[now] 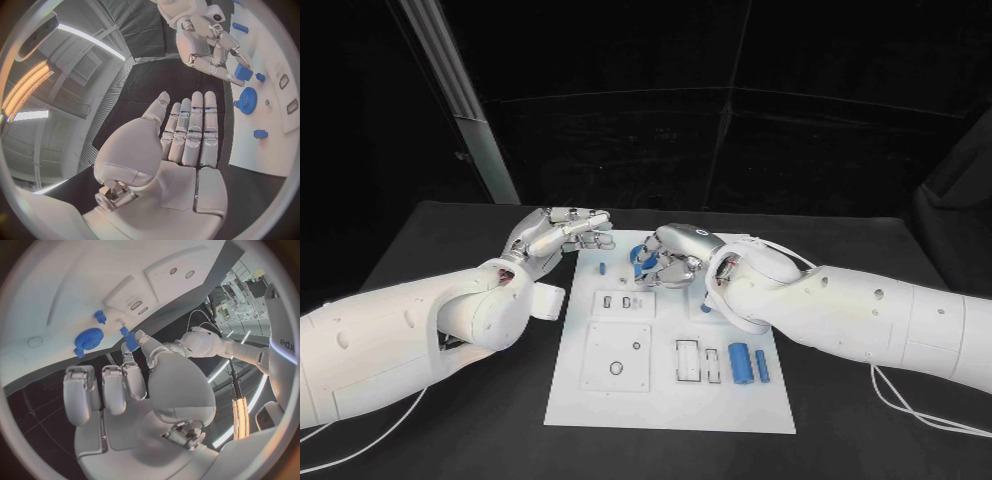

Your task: Assemble the parts on the task board

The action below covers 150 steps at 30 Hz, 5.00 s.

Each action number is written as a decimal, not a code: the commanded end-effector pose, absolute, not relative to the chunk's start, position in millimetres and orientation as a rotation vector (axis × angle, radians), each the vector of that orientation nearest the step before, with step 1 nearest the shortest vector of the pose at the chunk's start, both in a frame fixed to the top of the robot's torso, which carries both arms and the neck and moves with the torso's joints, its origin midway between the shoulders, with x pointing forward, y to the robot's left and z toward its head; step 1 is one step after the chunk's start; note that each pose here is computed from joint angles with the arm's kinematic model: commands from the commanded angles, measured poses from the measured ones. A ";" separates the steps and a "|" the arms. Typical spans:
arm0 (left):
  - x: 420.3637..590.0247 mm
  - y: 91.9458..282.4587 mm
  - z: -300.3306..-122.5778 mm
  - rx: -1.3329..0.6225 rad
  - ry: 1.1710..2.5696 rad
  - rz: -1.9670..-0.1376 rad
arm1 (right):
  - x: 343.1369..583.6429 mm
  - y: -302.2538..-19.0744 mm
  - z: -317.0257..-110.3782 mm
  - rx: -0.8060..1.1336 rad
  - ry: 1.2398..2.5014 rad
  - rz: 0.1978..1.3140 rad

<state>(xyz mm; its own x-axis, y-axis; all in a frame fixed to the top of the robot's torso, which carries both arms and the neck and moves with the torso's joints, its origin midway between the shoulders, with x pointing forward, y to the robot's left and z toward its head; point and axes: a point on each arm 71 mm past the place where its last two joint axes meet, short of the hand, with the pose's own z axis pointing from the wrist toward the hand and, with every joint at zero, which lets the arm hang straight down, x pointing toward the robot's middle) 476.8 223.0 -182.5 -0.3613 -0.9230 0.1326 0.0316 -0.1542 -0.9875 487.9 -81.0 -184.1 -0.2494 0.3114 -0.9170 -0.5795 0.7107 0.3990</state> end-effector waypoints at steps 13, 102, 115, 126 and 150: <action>477.5 221.5 -180.5 -1.071 1.344 -1.633 | 480.6 -66.7 -199.3 -0.311 1.677 0.782; 478.7 223.5 -189.1 -0.976 1.592 -1.481 | 465.0 -123.5 -170.3 -0.074 1.556 1.088; 487.3 214.6 -180.0 -0.551 2.130 -0.965 | 494.8 -207.5 -142.7 0.372 1.586 1.140; 510.1 193.4 -170.3 -0.399 2.260 -0.564 | 503.5 -227.2 -143.3 0.458 1.589 1.107; 521.4 135.8 -190.7 -0.240 2.362 -0.344 | 507.3 -222.1 -145.1 0.452 1.604 1.092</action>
<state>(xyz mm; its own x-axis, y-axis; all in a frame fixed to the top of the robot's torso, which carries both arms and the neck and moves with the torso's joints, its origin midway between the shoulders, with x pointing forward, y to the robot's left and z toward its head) 521.3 134.8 -190.6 -0.7073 -0.3103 -0.6352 -0.0823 0.9286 -0.3620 507.1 -223.2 -146.1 -0.3302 0.7594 -0.5606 -0.2416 0.5061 0.8280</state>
